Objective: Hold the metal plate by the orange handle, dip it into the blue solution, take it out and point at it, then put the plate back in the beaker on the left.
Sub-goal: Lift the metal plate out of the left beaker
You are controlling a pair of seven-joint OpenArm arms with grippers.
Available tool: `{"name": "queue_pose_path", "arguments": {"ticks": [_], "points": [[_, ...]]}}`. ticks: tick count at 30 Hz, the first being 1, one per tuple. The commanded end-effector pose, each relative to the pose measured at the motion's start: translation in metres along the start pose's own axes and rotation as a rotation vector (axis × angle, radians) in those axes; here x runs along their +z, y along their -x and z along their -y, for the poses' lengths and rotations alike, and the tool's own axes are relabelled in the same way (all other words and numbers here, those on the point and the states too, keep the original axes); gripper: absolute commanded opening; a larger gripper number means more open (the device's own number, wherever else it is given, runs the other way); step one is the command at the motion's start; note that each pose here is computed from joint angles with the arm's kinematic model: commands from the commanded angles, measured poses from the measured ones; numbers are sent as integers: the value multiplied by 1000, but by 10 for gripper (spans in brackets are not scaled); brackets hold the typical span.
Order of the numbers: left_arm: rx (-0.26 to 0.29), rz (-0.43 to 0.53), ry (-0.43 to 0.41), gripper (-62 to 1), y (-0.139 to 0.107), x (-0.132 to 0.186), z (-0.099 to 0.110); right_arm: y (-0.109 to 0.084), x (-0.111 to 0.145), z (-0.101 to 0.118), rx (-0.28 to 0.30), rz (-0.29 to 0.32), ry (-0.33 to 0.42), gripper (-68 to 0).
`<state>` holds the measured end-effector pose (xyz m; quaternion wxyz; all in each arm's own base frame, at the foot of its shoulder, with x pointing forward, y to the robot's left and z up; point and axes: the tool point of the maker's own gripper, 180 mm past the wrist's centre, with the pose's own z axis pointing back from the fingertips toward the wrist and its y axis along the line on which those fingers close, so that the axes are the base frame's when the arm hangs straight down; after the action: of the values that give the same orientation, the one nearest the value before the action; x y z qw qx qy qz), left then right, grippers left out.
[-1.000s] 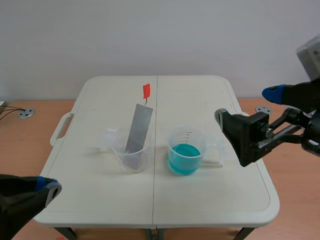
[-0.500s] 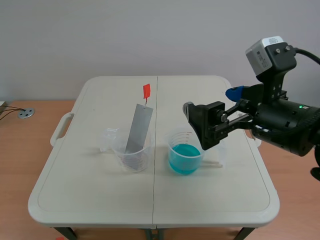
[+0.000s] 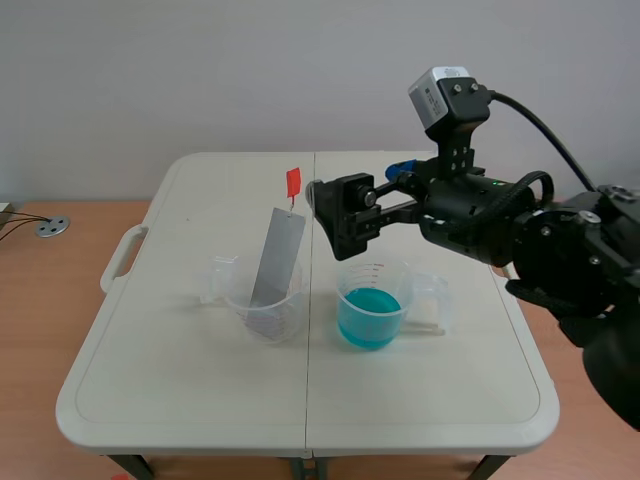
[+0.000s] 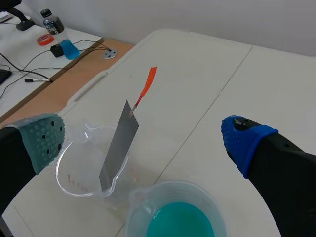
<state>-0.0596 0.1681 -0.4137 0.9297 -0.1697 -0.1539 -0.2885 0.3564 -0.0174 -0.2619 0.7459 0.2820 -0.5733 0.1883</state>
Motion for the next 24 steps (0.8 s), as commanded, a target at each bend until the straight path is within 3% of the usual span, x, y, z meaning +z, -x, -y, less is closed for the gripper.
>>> {"name": "queue_pose_path", "arguments": {"ticks": [1, 9, 24], "points": [[-9, 7, 10, -593, -2, -4, 2, -14, -8, -2, -6, 40, -24, -12], [22, -26, 13, -593, 15, -14, 2, -11, -37, -11, -33, 23, -69, -12], [54, -27, 15, -593, 16, -18, 10, -12, -76, -8, -88, 6, -74, -12]]}}
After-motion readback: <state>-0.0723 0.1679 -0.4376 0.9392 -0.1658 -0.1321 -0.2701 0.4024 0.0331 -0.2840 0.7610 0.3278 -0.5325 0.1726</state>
